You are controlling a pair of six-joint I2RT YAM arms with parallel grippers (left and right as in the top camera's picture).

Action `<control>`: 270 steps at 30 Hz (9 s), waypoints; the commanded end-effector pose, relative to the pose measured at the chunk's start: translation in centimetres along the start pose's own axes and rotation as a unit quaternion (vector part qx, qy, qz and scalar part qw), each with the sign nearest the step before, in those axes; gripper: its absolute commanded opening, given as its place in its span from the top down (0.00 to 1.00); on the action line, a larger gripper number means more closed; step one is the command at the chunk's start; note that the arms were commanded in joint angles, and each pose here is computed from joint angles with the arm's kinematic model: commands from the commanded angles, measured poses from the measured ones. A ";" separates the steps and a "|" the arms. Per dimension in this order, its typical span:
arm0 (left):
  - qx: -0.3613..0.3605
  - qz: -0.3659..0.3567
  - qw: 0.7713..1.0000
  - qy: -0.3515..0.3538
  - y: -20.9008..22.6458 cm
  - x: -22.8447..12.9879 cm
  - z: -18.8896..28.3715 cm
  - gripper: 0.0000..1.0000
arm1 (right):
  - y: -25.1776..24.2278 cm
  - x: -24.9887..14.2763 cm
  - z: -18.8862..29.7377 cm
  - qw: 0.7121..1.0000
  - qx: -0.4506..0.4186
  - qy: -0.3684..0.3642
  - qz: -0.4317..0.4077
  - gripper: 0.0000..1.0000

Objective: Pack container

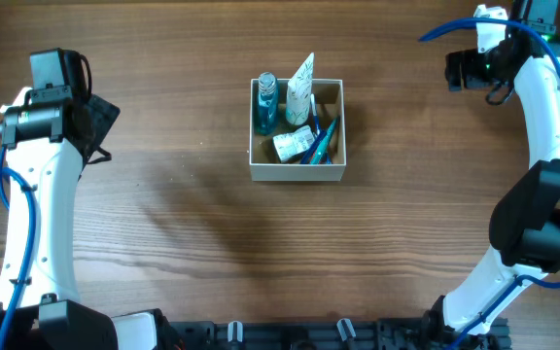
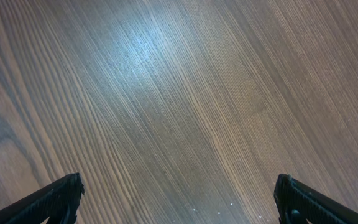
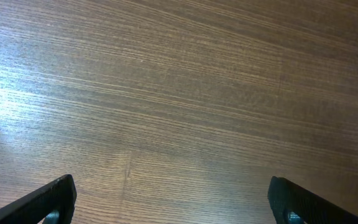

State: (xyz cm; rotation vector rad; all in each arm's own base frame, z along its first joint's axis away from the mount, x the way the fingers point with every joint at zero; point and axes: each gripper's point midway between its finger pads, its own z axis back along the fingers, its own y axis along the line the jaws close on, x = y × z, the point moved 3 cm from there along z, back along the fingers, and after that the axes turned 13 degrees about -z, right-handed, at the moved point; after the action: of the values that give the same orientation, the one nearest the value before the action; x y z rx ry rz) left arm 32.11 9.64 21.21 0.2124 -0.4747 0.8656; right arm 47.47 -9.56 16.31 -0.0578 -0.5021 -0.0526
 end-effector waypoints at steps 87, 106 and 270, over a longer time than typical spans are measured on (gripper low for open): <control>0.000 0.004 1.000 -0.015 0.3 0.7 0.7 0.00 | 0.2 -0.1 -0.1 1.000 -0.002 0.001 0.012 0.00; 0.010 -0.002 1.000 -0.001 0.8 0.0 0.7 0.00 | 0.2 -0.1 -0.1 1.000 -0.002 0.001 0.012 0.00; -0.386 -0.245 0.784 -0.421 1.7 -15.2 2.7 0.00 | 6.8 -12.4 23.9 0.881 0.029 -0.458 0.119 0.00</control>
State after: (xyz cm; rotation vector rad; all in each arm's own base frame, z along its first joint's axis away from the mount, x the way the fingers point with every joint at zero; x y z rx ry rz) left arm 21.55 -0.25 16.37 -0.0574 -1.4970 -0.0105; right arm 27.68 -2.17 32.40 -0.1327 -1.3872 0.1797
